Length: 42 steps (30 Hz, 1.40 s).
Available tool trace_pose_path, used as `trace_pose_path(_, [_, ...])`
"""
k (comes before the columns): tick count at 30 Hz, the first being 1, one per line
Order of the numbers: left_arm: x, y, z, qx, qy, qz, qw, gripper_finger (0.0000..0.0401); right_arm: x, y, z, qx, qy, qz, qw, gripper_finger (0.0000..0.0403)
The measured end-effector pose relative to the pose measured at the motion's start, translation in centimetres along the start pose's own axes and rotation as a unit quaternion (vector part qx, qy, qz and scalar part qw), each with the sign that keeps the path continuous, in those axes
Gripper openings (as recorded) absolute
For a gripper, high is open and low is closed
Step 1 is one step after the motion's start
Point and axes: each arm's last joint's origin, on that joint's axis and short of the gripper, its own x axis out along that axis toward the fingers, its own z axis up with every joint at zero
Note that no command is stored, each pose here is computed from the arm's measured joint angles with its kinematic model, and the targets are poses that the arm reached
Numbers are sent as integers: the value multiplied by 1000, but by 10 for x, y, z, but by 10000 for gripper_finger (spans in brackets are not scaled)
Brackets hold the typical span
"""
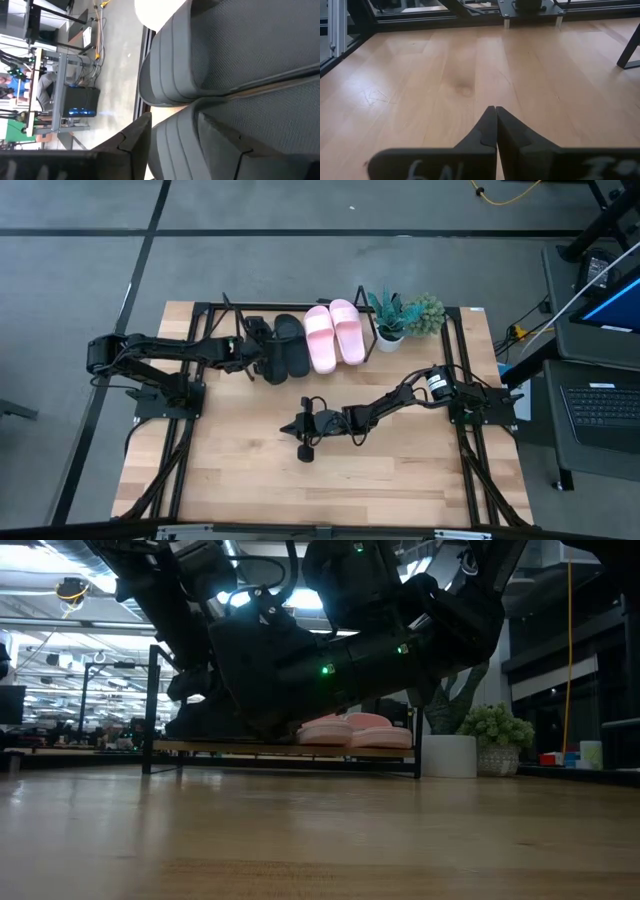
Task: Pick and place slides into the shelf
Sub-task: Put the black slide on the shelf, then return to Home Position
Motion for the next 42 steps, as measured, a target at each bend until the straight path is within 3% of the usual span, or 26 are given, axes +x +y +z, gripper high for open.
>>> trace_pose_path(20, [-24,-7,24,19,-55,-7,998,151,0,0,0,0,1,0,1000,3])
trace_pose_path(29, [-64,4,54,35,-106,-20,994,151,-1,-3,6,-15,-4,-3,1000,3])
trace_pose_path(36, [-114,24,67,-22,-186,-30,982,109,-28,-1,62,-54,-10,9,998,3])
trace_pose_path(42, [-151,40,44,-72,-228,-58,969,25,-79,-3,126,-99,7,8,995,3])
